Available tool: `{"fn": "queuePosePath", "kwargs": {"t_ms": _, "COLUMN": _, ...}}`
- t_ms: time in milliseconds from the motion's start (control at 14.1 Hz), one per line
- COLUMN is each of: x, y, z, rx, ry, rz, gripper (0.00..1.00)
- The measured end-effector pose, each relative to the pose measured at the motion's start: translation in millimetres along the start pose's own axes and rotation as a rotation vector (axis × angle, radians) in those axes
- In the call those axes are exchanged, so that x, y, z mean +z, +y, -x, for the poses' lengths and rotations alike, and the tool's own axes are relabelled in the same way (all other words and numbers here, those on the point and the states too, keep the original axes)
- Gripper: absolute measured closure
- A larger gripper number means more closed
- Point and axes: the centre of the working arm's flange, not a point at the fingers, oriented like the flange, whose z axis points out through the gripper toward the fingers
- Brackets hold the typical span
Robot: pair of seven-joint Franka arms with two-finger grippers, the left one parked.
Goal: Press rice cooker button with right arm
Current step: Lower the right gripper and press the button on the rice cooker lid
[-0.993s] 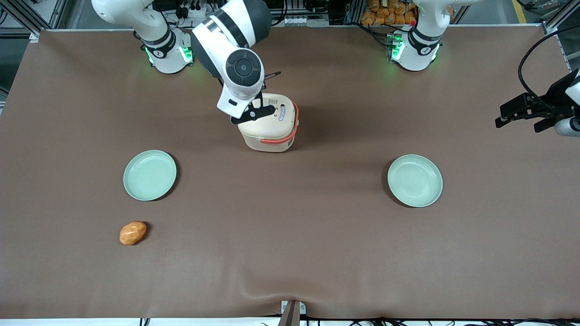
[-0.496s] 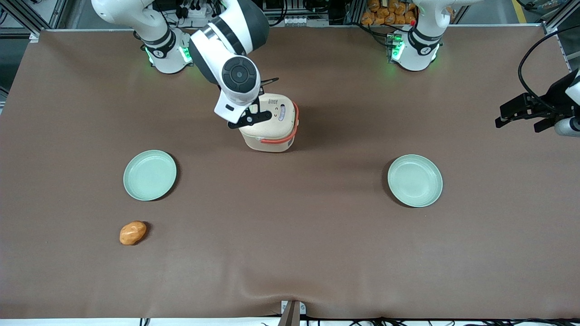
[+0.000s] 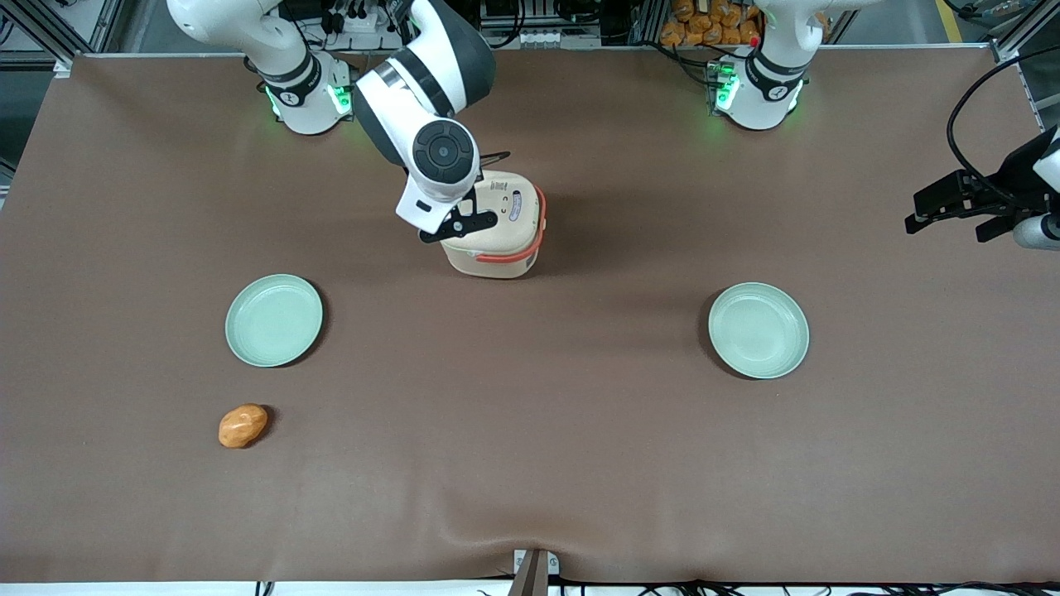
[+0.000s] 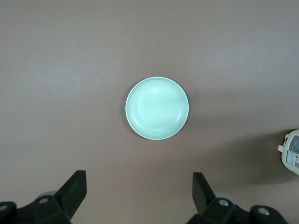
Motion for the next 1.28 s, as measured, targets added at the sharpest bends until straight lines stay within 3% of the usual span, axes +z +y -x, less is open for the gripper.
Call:
{"fn": "queuePosePath", "kwargs": {"t_ms": 567, "x": 8.1, "y": -1.9, "z": -4.7, "rx": 0.002, "ry": -0.009, "rz": 0.007, "gripper": 0.99}}
{"fn": "queuePosePath", "kwargs": {"t_ms": 1277, "x": 18.4, "y": -8.5, "z": -14.4, "rx": 0.0, "ry": 0.01, "rz": 0.006, "gripper": 0.99}}
